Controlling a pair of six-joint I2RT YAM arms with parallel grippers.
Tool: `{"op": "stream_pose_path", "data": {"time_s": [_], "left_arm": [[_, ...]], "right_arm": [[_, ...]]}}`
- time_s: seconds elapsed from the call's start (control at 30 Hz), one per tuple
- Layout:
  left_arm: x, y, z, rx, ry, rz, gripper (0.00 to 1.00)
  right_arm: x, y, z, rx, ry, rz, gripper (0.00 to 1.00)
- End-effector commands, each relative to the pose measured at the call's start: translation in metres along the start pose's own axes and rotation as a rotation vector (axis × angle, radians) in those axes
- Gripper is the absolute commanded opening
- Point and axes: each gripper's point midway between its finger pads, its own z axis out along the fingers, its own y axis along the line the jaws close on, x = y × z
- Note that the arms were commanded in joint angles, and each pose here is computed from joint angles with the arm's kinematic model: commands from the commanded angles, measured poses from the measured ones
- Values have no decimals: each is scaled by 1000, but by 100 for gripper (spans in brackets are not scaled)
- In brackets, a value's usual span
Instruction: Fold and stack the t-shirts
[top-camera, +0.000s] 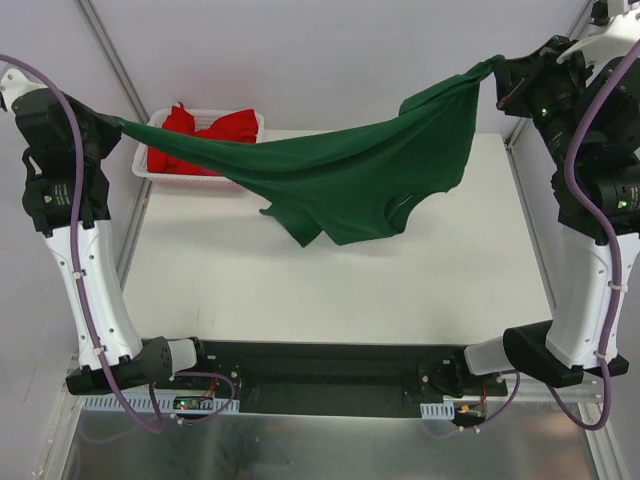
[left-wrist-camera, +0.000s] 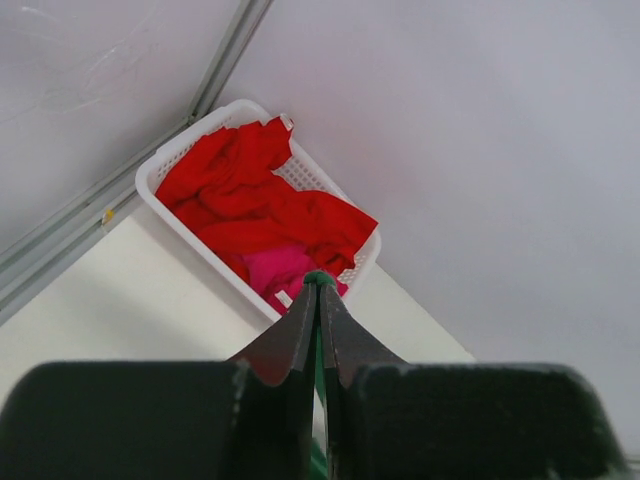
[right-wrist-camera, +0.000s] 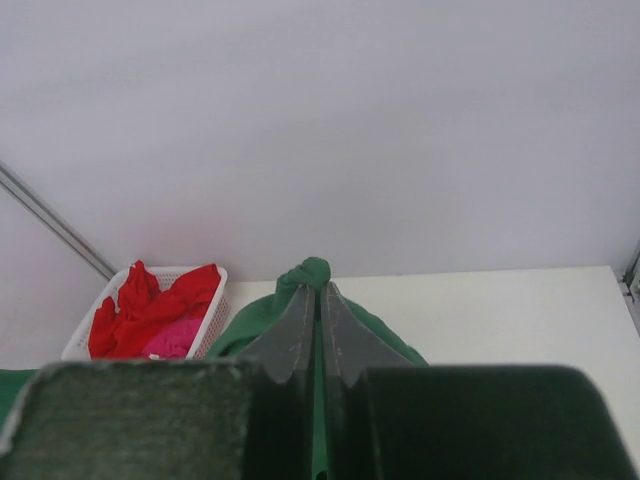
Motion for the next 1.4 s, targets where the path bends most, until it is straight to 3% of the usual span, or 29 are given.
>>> {"op": "stream_pose_path", "data": {"time_s": [0.0, 0.1, 0.17, 0.27, 0.37, 0.4, 0.43, 0.57, 0.77, 0.8, 0.87, 0.97, 1.1, 1.13, 1.17, 1.23, 1.37], "left_arm": [[-38, -31, -25, 97, -83, 40, 0], [-40, -44, -44, 143, -88, 72, 0], [-31, -32, -38, 93, -73, 63, 0], [7, -12, -32, 42, 37, 4, 0], [69, 28, -31, -61, 157, -83, 0], [73, 35, -45, -62, 139, -98, 0], [85, 43, -48, -72, 160, -103, 0], [155, 90, -61, -154, 278, -150, 0], [287, 184, -72, -401, 532, -191, 0], [299, 198, -73, -450, 549, -181, 0], [317, 231, -75, -569, 550, -142, 0], [317, 251, -61, -688, 561, -101, 0], [287, 234, -27, -685, 524, -154, 0], [277, 230, -21, -679, 507, -165, 0], [259, 216, -13, -633, 478, -163, 0], [241, 194, -12, -542, 463, -171, 0], [173, 128, -42, -258, 328, -132, 0]], "right_arm": [[-51, 5, -4, -22, -186, -38, 1], [-68, 13, -23, -55, -241, 14, 1], [-70, 15, -31, -64, -248, 43, 1], [-49, 18, -27, -88, -180, 91, 1], [21, -2, -26, -4, 59, 89, 1], [40, -15, -27, 58, 118, 69, 1], [84, -35, -21, 130, 243, 24, 1], [181, -89, -46, 320, 535, -8, 1], [254, -87, -69, 252, 724, 36, 1], [276, -82, -72, 212, 789, 62, 1], [294, -75, -61, 165, 792, 80, 1], [326, -66, -42, 120, 857, 75, 1], [299, -24, 8, 7, 804, 22, 1], [258, 0, 22, -54, 702, 11, 1], [260, 5, 33, -59, 722, -1, 1], [203, 20, 42, -86, 594, -11, 1], [141, 11, 20, -30, 453, -75, 1]]}}
